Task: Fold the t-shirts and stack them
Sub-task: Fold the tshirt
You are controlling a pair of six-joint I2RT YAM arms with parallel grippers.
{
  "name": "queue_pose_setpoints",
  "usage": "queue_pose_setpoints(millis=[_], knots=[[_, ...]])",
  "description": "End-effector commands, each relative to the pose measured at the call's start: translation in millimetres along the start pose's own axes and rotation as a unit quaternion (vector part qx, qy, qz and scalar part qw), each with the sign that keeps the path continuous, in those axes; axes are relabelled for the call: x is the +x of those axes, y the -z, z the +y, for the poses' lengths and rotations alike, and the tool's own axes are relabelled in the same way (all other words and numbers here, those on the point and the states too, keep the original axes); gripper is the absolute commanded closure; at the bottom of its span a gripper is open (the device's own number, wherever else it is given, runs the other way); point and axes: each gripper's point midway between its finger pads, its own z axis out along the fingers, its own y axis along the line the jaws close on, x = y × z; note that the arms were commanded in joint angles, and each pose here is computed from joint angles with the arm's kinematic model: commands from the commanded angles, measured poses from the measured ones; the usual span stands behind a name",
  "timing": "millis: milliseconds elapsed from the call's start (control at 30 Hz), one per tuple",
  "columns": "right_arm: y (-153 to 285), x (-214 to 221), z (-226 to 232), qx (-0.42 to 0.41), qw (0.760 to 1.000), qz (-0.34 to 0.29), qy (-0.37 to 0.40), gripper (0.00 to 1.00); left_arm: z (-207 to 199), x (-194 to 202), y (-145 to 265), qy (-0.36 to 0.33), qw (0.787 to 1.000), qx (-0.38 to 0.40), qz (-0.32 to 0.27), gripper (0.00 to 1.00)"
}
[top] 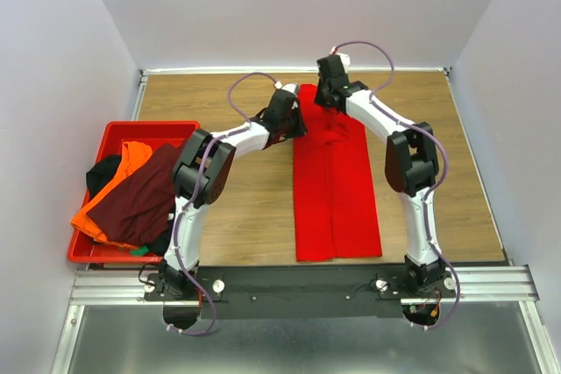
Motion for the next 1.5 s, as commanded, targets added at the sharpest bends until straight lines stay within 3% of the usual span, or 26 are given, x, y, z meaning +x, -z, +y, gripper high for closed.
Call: queue_pose_setpoints(millis=[0,67,100,200,367,433,500,1267,1467], knots=[[-6.4,18.5,2.2,0.008,1.000,0.022,0.015,0.84,10.6,-23.1,20.8,0.038,0.999,-0.021,-0.031,0.83],[1.0,11.1,1.1,0.010,1.000,0.013,0.015,0.70,13.6,-21.8,22.5,0.042,0.998,-0.025,-0.030,0.82],[4.1,10.5,-1.9,0.015,1.000,0.012,0.019,0.58,12.5,-23.3,23.0,0.043,0.998,-0.025,-0.032,0.82],[23.0,-8.8,-11.3,0.027,0.999,-0.011,0.015,0.50,11.7,-23.9,22.7,0.045,0.998,-0.023,-0.032,0.83],[37.1,-1.2,-43.9,0.057,0.998,-0.001,0.005,0.53,11.2,-26.2,23.4,0.045,0.998,-0.025,-0.034,0.82],[36.4,3.0,-55.0,0.060,0.998,0.008,0.001,0.60,12.1,-27.6,24.1,0.044,0.998,-0.027,-0.035,0.82],[31.4,16.0,-63.6,0.064,0.998,0.026,0.004,0.61,11.9,-27.9,23.8,0.044,0.998,-0.027,-0.035,0.83],[1.8,70.8,-86.4,0.093,0.992,0.086,0.027,0.61,18.8,-27.8,21.1,0.045,0.998,-0.033,-0.033,0.83],[6.5,73.1,-90.6,0.100,0.991,0.087,0.029,0.68,20.5,-25.5,19.0,0.046,0.998,-0.034,-0.030,0.83]])
